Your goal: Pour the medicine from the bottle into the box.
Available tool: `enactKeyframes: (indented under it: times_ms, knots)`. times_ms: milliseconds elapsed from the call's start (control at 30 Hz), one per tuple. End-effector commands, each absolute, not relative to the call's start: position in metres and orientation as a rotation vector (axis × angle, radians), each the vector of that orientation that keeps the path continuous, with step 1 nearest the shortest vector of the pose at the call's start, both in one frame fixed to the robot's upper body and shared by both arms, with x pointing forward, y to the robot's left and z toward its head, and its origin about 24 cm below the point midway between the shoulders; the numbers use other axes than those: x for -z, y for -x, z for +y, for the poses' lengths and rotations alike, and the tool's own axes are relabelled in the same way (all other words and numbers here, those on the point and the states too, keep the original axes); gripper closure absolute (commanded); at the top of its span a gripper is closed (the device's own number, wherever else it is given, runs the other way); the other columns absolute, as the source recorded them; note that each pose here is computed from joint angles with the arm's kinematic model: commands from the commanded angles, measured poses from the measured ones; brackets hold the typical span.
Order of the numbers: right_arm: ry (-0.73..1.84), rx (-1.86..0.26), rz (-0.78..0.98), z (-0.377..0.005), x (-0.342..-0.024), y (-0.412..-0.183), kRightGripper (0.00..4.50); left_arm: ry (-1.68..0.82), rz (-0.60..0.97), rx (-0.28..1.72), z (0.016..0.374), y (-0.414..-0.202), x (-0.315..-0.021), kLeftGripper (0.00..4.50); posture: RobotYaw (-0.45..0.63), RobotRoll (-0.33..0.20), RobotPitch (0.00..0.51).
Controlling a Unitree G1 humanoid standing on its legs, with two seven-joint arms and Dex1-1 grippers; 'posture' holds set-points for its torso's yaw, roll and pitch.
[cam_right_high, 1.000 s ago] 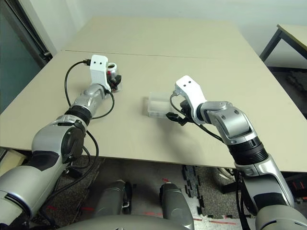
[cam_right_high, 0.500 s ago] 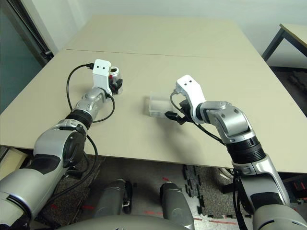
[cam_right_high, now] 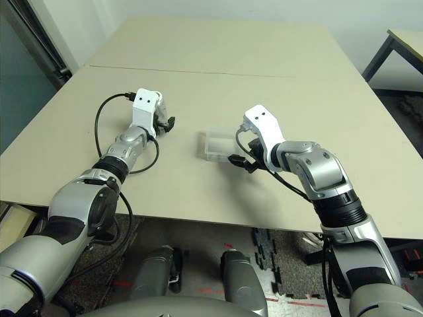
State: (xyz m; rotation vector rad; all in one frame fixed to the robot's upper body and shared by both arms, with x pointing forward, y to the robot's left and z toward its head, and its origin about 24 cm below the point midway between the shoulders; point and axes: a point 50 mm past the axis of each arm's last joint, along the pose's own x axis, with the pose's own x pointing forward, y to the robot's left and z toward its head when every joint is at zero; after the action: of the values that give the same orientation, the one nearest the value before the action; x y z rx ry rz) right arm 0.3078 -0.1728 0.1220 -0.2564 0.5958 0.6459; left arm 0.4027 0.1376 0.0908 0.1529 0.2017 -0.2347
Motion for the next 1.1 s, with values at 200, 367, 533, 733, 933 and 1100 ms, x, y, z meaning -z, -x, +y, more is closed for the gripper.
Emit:
enactKeyframes:
  times_ms: [200,367,533,733,933,1100]
  knots:
    - [0.262,-0.641,0.596,-0.178,-0.123,-0.311,0.00,-0.137,0.184,0.234,0.137,-0.403,-0.093,0.02,0.03,0.000,0.096]
    - [0.257,-0.632,0.587,-0.179,-0.125,-0.315,0.00,-0.131,0.180,0.236,0.139,-0.403,-0.095,0.02,0.05,0.000,0.104]
    - [0.258,-0.631,0.586,-0.180,-0.124,-0.315,0.00,-0.107,0.167,0.233,0.144,-0.403,-0.097,0.02,0.05,0.000,0.105]
    - [0.259,-0.629,0.590,-0.183,-0.122,-0.313,0.00,-0.070,0.151,0.235,0.144,-0.402,-0.098,0.02,0.06,0.000,0.084]
    - [0.262,-0.615,0.586,-0.187,-0.123,-0.314,0.00,-0.052,0.153,0.265,0.140,-0.398,-0.096,0.02,0.07,0.000,0.074]
    - [0.269,-0.620,0.582,-0.191,-0.127,-0.313,0.00,-0.023,0.183,0.306,0.134,-0.383,-0.086,0.02,0.08,0.000,0.071]
